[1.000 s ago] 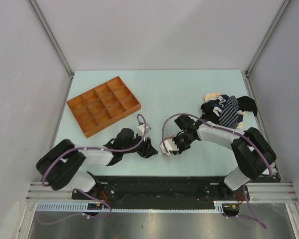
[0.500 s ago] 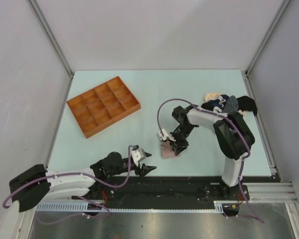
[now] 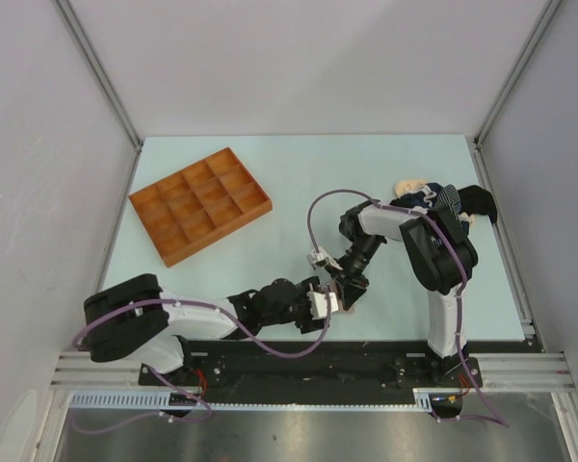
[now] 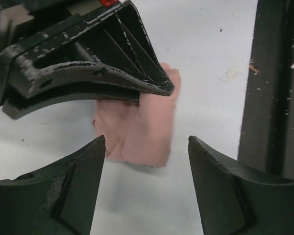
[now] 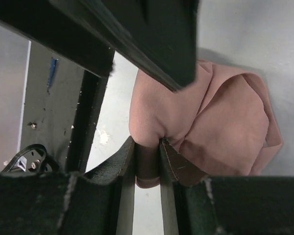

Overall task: Roll the underwear
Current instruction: Roll the underwear to the center of the board.

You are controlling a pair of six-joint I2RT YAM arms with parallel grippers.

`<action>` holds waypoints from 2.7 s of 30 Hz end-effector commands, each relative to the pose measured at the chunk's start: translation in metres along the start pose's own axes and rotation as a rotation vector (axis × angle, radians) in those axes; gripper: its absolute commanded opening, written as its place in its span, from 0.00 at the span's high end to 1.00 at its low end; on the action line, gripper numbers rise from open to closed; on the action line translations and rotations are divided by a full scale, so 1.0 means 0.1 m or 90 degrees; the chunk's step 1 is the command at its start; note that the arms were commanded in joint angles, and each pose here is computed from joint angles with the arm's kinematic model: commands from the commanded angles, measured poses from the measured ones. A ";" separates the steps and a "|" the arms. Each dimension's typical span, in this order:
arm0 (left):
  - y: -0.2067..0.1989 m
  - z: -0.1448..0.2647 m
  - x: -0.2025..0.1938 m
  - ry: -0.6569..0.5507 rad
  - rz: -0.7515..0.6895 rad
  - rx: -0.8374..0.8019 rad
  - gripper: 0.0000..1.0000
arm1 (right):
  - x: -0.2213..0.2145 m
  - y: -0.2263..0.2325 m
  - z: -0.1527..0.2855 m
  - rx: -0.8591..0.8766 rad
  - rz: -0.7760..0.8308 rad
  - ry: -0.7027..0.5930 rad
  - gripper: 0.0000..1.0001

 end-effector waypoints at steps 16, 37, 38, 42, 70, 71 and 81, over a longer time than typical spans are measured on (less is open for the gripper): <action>-0.08 -0.41 -0.09 0.096 -0.030 -0.102 0.91 | -0.09 0.04 0.04 0.009 -0.050 -0.002 0.74; 0.05 -0.44 -0.54 0.188 0.427 -0.252 1.00 | 0.09 0.42 1.00 -0.253 0.158 -0.212 0.43; 0.04 -0.45 -0.57 0.194 0.443 -0.254 1.00 | 0.11 0.42 1.00 -0.267 0.182 -0.215 0.43; 0.05 -0.44 -0.67 0.209 0.493 -0.253 1.00 | 0.08 0.49 0.87 -0.281 0.267 -0.199 0.43; 0.02 -0.49 -0.99 0.203 0.656 -0.241 1.00 | 0.16 0.11 0.49 -0.375 0.296 -0.053 0.57; 0.03 -0.49 -0.98 0.194 0.662 -0.237 1.00 | 0.19 0.14 0.51 -0.379 0.303 -0.059 0.56; 0.03 -0.47 -1.06 0.188 0.692 -0.223 1.00 | 0.17 0.36 0.45 -0.350 0.345 -0.057 0.57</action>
Point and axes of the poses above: each gripper's point midway between its finger pads, its own z axis back along the fingers, its own y axis along the line the jaws close on, x = y × z, the point moved 5 cm from there along z, back along the fingers, and after that the axes turned 11 degrees about -z, right-handed, at the moved point
